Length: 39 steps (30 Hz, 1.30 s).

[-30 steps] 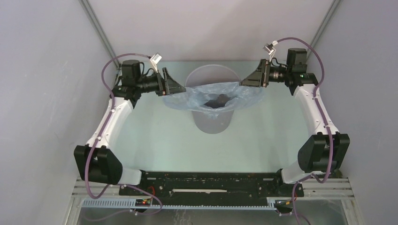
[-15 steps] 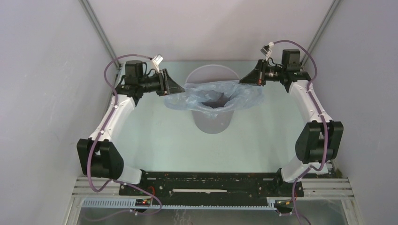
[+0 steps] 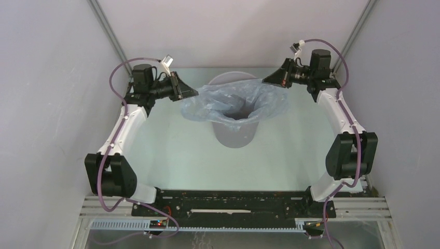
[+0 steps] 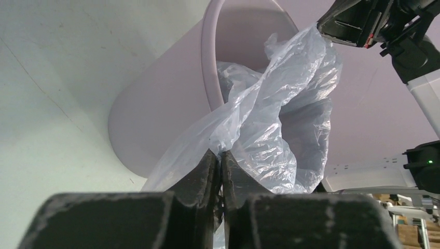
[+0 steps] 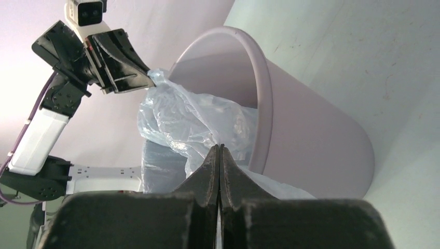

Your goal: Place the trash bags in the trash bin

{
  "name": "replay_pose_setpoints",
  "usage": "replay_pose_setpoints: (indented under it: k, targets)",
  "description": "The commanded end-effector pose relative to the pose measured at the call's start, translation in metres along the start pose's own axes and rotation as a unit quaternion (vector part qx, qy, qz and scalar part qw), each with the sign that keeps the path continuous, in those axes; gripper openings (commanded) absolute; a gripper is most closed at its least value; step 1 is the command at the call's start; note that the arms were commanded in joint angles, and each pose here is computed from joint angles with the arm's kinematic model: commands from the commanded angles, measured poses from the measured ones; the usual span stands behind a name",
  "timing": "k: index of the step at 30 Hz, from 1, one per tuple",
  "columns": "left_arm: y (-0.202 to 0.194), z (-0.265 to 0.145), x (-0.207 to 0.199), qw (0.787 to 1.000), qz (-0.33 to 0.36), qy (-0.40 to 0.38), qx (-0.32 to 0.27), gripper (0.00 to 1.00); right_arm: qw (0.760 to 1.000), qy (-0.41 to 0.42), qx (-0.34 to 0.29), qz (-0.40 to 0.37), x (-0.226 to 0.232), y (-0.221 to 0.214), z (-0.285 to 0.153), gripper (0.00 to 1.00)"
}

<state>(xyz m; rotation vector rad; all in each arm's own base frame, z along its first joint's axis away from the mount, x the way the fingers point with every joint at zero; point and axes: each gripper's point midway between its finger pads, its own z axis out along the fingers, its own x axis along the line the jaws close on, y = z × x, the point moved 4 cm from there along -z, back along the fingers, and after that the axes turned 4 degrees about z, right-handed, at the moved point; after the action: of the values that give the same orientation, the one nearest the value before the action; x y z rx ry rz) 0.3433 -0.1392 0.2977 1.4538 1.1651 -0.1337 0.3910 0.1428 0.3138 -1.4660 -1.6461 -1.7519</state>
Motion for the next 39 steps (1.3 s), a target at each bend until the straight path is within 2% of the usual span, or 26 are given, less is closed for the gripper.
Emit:
replay_pose_setpoints:
  k: [1, 7, 13, 16, 22, 26, 29, 33, 39]
  targets:
    - [0.007, 0.003, -0.001, 1.000, 0.000, -0.019, -0.016, 0.10, 0.999, 0.002, -0.035, -0.022, 0.007, 0.021, 0.005, 0.00]
    - [0.020, 0.011, 0.004, 0.998, -0.032, -0.016, -0.056, 0.10, 0.998, -0.009, -0.057, 0.000, -0.006, 0.030, 0.013, 0.00]
    - [0.022, 0.023, 0.026, 0.993, -0.094, 0.024, -0.071, 0.05, 0.997, -0.016, -0.069, 0.029, -0.019, 0.038, 0.023, 0.00]
    - [0.022, 0.027, 0.030, 0.989, -0.123, 0.024, -0.075, 0.06, 0.997, -0.016, -0.067, 0.040, -0.022, 0.039, 0.028, 0.00]
    - [0.027, 0.031, 0.025, 0.986, -0.139, -0.011, -0.095, 0.07, 0.996, 0.004, -0.073, 0.043, -0.019, 0.045, 0.036, 0.00]
    - [0.036, 0.026, 0.019, 0.982, -0.136, -0.018, -0.131, 0.10, 0.994, -0.003, -0.089, 0.062, -0.021, 0.049, 0.038, 0.00]
    - [0.036, 0.034, 0.031, 0.978, -0.166, 0.002, -0.125, 0.10, 0.992, -0.009, -0.096, 0.080, -0.027, 0.050, 0.042, 0.00]
    - [0.032, 0.042, 0.046, 0.973, -0.202, 0.019, -0.114, 0.05, 0.991, -0.011, -0.097, 0.096, -0.035, 0.051, 0.047, 0.00]
    - [0.024, 0.051, 0.061, 0.967, -0.233, 0.037, -0.096, 0.05, 0.988, -0.030, -0.098, 0.115, -0.047, 0.051, 0.052, 0.00]
